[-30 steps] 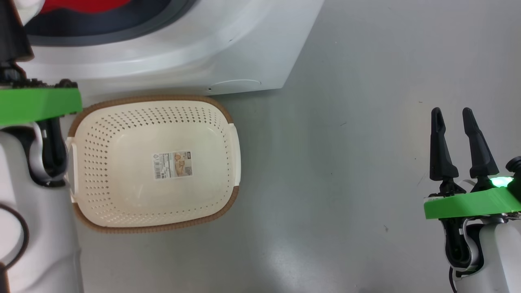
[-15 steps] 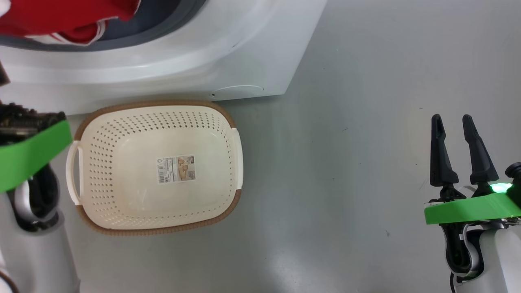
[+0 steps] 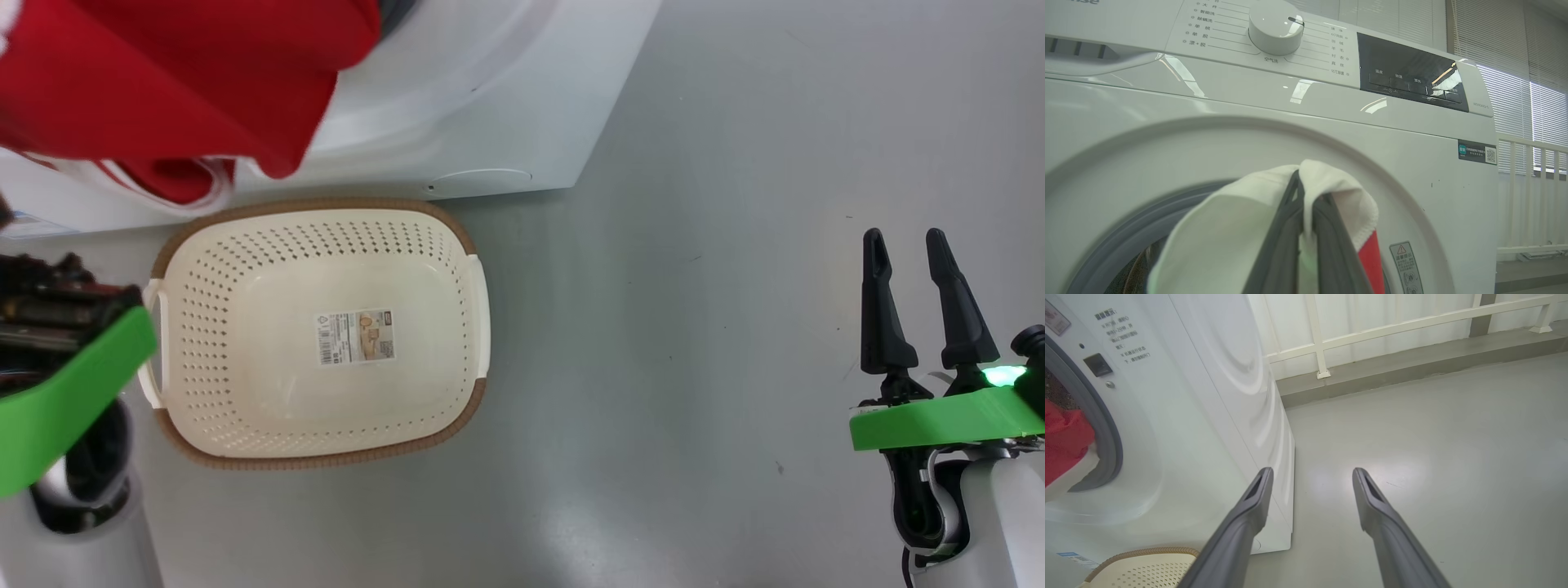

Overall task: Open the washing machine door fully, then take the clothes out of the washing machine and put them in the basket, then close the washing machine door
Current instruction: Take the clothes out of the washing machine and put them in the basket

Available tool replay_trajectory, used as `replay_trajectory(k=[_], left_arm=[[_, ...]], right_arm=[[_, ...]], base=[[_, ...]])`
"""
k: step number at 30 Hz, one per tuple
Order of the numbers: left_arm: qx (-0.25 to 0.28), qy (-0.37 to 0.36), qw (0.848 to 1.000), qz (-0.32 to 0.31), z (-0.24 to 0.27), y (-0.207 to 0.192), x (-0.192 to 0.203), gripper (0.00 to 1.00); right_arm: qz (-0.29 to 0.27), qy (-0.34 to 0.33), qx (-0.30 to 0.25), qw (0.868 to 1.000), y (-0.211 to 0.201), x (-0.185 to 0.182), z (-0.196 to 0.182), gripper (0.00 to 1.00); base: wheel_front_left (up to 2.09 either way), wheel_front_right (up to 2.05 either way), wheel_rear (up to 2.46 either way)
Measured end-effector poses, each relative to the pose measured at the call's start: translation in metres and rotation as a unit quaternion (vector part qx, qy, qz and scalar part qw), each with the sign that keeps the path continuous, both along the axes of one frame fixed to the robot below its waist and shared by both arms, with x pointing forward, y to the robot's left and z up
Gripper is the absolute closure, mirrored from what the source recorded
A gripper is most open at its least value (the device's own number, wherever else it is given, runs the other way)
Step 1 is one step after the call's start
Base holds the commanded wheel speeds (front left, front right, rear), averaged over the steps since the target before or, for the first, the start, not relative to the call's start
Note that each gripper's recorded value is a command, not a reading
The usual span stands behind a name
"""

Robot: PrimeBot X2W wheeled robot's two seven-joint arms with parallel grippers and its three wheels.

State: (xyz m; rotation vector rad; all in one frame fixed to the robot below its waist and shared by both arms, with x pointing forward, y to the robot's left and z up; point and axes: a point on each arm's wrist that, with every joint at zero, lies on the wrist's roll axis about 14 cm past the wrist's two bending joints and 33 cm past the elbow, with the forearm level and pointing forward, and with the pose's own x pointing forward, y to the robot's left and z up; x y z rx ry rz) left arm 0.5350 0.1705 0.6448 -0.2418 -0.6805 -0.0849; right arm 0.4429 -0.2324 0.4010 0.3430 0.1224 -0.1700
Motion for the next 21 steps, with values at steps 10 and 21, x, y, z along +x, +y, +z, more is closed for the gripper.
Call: replay_trajectory(k=[10,21], left_arm=[[-0.007,0.179,0.984,-0.014,-0.12,-0.007,0.023,1.0],[0.018,0.352,0.935,-0.035,-0.246,-0.025,0.014,1.0]], right_arm=[[-0.002,0.015,-0.002,1.0,-0.002,-0.001,-0.012,0.0],[0.0,0.03,0.003,1.0,0.0,0.004,-0.027,0.0]], base=[[0.0,0.0,0.0],[0.0,0.0,0.0]])
